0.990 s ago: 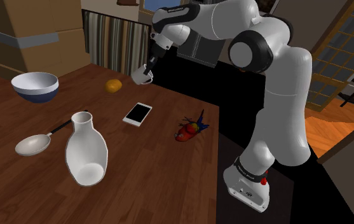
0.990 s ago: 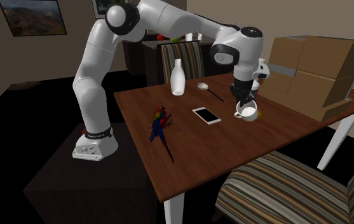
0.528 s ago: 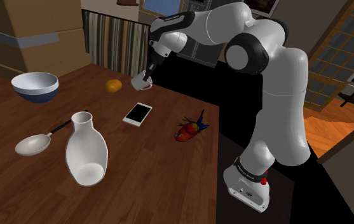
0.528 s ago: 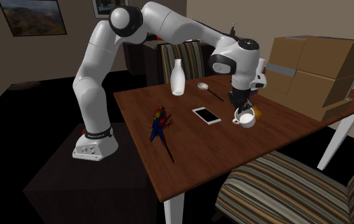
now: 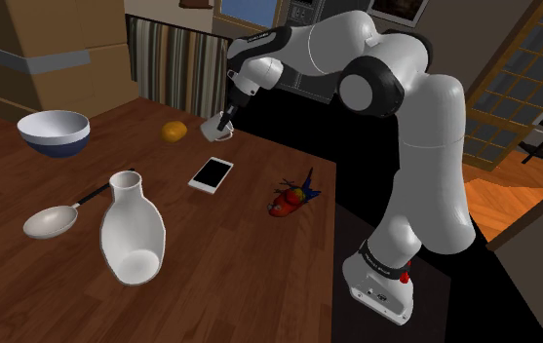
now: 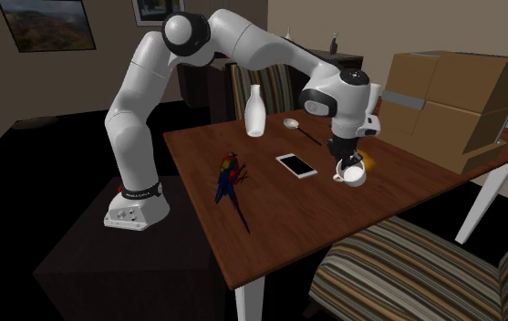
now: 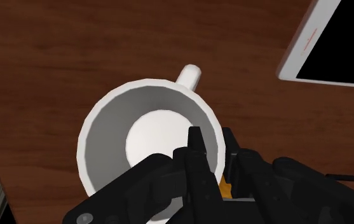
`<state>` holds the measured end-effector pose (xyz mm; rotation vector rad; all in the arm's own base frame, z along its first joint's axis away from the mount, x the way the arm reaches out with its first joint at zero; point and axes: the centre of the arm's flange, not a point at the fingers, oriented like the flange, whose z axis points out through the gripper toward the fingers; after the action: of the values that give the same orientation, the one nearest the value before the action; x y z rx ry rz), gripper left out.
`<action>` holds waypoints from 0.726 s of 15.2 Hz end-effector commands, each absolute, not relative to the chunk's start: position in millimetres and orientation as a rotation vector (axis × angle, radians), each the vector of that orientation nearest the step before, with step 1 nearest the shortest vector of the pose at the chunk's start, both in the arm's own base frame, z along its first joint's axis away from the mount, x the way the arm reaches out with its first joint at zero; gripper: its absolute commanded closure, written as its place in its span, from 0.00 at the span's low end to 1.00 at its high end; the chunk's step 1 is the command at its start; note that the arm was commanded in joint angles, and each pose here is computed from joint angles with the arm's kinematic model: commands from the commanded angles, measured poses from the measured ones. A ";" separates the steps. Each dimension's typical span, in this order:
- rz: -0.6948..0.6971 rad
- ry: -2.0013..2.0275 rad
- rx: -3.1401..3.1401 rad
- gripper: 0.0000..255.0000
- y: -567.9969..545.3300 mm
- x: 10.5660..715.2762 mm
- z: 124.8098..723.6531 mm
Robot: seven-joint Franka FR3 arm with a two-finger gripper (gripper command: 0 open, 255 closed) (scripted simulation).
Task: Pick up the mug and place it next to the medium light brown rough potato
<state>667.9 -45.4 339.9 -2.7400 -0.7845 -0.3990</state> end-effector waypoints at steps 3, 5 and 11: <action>-0.385 -0.782 -2.745 1.00 -46.4 666.6 333.1; -0.385 -0.782 -2.745 1.00 -46.4 666.6 333.1; -0.385 -0.782 -2.745 0.00 -45.4 668.5 332.0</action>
<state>668.4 -45.4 332.2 -2.7445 -0.7818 -0.3855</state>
